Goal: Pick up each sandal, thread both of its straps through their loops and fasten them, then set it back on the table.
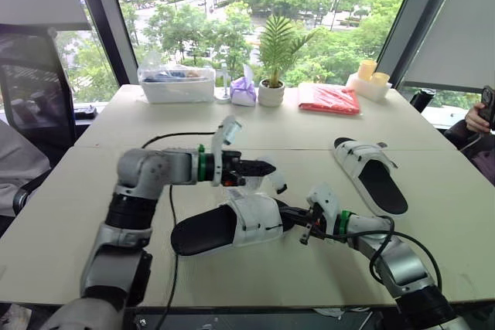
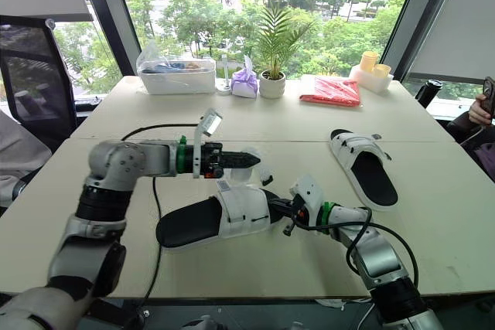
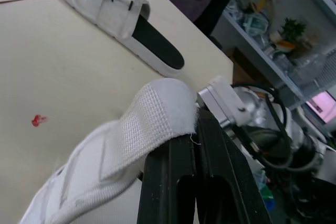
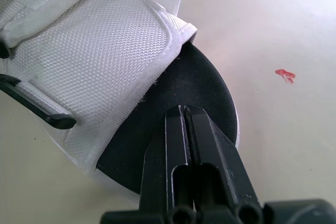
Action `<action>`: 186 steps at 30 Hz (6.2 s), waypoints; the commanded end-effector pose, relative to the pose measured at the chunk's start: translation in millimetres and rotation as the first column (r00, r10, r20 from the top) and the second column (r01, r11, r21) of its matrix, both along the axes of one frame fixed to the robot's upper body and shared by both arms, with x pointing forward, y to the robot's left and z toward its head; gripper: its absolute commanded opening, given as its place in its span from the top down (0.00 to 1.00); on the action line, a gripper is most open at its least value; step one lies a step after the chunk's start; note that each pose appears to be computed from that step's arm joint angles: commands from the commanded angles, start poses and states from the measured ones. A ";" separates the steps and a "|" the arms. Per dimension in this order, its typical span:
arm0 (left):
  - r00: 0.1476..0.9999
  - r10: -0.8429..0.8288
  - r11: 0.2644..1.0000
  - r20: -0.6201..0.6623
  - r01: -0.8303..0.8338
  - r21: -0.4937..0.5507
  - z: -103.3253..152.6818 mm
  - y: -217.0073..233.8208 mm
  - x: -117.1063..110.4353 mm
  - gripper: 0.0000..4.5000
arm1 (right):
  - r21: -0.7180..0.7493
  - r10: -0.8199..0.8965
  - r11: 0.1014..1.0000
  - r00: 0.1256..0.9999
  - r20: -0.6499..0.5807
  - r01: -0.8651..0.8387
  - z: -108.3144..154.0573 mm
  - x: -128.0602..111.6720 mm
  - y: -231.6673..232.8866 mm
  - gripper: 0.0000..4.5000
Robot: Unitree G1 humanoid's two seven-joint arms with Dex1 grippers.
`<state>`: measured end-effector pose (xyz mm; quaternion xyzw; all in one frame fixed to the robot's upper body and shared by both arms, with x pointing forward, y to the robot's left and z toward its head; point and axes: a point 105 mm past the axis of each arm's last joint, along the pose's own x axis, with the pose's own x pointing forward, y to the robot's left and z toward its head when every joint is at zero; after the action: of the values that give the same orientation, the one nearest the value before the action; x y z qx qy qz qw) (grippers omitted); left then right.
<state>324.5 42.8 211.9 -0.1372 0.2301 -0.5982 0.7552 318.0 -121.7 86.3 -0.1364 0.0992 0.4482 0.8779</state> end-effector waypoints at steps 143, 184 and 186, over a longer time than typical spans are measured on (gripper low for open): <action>0.581 -0.742 0.644 0.335 0.478 0.598 -63.3 -31.8 -21.1 0.99 | 0.001 -0.068 0.998 0.994 -0.082 0.068 -27.3 -12.2 3.1 1.00; 0.942 -0.044 0.973 0.331 -0.035 0.228 -24.8 -17.4 -48.8 0.37 | 0.003 -0.043 0.999 0.994 -0.096 0.043 -32.1 -6.3 7.1 1.00; 0.946 -0.018 0.967 0.324 -0.065 0.245 -29.2 -12.6 -48.0 0.37 | 0.003 -0.039 0.999 0.995 -0.095 0.039 -31.8 -5.0 8.1 1.00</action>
<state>276.7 23.2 165.8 0.0483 0.2134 -0.5811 0.7838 318.5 -108.5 82.0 -0.1167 0.0885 0.4424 0.8848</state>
